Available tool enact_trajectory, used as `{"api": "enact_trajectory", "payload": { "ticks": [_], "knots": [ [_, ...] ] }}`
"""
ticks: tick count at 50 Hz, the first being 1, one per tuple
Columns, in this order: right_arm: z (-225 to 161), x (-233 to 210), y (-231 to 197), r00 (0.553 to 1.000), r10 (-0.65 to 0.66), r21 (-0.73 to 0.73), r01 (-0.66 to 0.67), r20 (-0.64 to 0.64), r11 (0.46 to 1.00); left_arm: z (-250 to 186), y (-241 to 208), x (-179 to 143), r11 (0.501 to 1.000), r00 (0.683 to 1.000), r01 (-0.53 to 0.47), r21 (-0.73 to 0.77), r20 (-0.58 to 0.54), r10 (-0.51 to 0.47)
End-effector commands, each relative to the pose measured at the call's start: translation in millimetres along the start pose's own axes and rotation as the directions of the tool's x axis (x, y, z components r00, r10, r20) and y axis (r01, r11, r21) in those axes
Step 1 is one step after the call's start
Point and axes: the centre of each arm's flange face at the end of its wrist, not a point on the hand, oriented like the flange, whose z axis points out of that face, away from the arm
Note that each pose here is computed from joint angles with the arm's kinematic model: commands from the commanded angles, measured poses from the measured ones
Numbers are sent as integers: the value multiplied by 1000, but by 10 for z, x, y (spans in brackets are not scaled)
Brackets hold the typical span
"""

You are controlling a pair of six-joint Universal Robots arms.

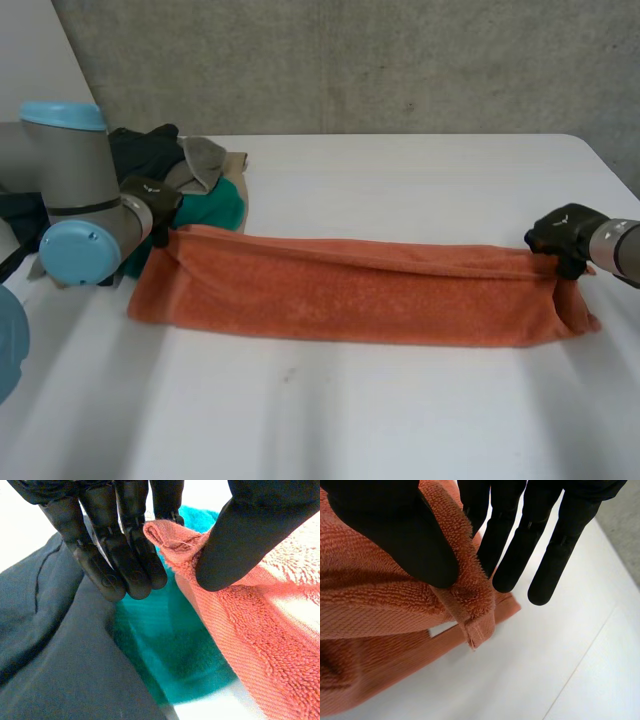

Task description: Fold the laundry.

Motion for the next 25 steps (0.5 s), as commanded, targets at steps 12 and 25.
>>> {"api": "enact_trajectory", "payload": {
  "ticks": [12,25],
  "knots": [
    [-29,280,-257,976,89,91,-72,-198,993,-80,-291,82,993,998,-12,116,64,5],
    [-174,-24,-243,996,94,141,-93,-3,986,-236,-278,502,968,989,-120,220,-54,135]
  ]
}}
